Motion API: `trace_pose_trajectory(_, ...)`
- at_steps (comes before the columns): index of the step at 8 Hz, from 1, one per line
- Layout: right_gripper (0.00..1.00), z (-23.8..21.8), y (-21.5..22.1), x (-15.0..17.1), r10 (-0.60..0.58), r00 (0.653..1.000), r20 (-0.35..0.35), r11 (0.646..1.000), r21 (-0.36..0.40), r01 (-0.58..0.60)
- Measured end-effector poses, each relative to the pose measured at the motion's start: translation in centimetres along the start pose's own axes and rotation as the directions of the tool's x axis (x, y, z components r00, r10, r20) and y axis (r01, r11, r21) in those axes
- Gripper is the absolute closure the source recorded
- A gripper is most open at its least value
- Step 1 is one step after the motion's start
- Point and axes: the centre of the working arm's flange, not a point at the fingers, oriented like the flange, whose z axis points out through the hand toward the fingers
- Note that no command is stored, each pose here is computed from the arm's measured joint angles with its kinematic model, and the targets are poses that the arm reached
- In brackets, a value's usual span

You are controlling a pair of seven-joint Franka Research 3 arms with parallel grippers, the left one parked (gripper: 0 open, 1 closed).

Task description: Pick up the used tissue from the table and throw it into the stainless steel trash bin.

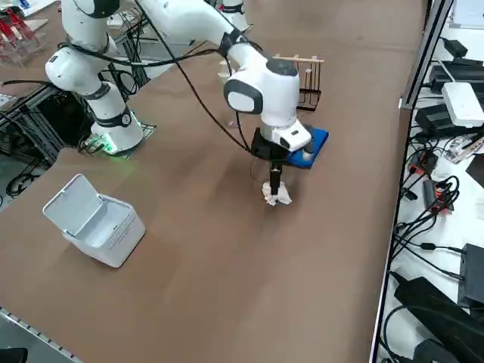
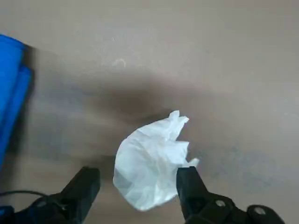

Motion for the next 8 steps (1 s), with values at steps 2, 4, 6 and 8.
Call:
trace_pose_trajectory(2, 0.0, 1.2, -0.2, 0.2, -0.004, 1.0, -0.015, 1.0, -0.008, 0.004)
trace_pose_trajectory(4, 0.06, 2.3, -0.2, 0.3, -0.006, 1.0, -0.03, 1.0, -0.016, 0.006)
trace_pose_trajectory(6, 0.28, 2.5, 0.0, 0.3, -0.004, 1.0, -0.027, 1.0, -0.016, 0.003)
trace_pose_trajectory(8, 0.63, 1.3, 0.9, 0.2, 0.008, 0.999, -0.042, 1.0, -0.023, -0.009)
